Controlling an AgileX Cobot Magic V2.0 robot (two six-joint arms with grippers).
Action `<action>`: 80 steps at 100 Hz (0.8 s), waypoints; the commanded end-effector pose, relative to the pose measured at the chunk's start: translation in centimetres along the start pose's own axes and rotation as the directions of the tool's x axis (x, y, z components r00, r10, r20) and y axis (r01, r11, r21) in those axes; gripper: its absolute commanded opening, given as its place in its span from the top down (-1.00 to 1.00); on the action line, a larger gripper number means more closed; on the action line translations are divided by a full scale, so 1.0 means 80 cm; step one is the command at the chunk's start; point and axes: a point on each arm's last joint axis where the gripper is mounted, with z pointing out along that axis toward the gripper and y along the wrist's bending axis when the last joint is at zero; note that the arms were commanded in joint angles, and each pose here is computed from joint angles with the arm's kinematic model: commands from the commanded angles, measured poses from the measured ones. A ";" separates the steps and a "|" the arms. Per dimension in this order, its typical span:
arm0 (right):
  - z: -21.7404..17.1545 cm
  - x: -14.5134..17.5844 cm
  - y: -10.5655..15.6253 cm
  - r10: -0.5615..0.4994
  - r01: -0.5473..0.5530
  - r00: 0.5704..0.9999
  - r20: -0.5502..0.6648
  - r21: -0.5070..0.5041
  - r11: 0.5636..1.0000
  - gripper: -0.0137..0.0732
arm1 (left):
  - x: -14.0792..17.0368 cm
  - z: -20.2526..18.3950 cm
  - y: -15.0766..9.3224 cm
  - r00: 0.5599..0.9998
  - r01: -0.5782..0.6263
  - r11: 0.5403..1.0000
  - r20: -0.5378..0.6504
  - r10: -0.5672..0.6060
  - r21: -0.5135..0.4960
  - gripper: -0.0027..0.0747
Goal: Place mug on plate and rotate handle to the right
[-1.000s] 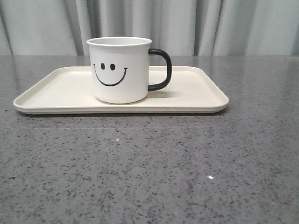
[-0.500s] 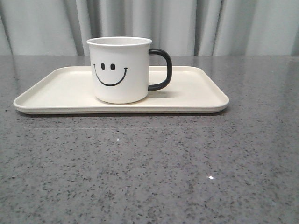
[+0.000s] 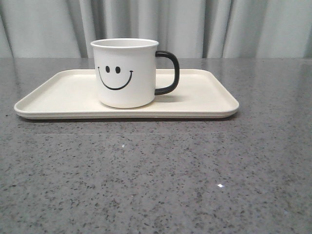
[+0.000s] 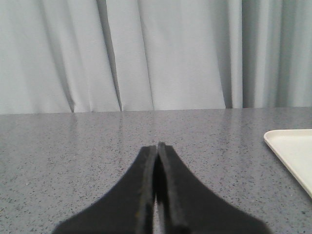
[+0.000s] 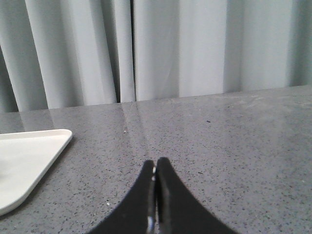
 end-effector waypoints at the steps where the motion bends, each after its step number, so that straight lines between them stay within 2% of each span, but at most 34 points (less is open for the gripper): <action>1: -0.002 -0.003 -0.002 -0.002 0.001 0.999 0.035 0.018 1.000 0.82 | -0.006 -0.003 0.001 0.996 0.018 1.000 0.091 -0.017 -0.005 0.98; 80: -0.002 -0.003 -0.002 -0.002 0.001 0.999 0.035 0.018 1.000 0.82 | -0.006 -0.003 0.001 0.996 0.018 1.000 0.091 -0.017 -0.005 0.98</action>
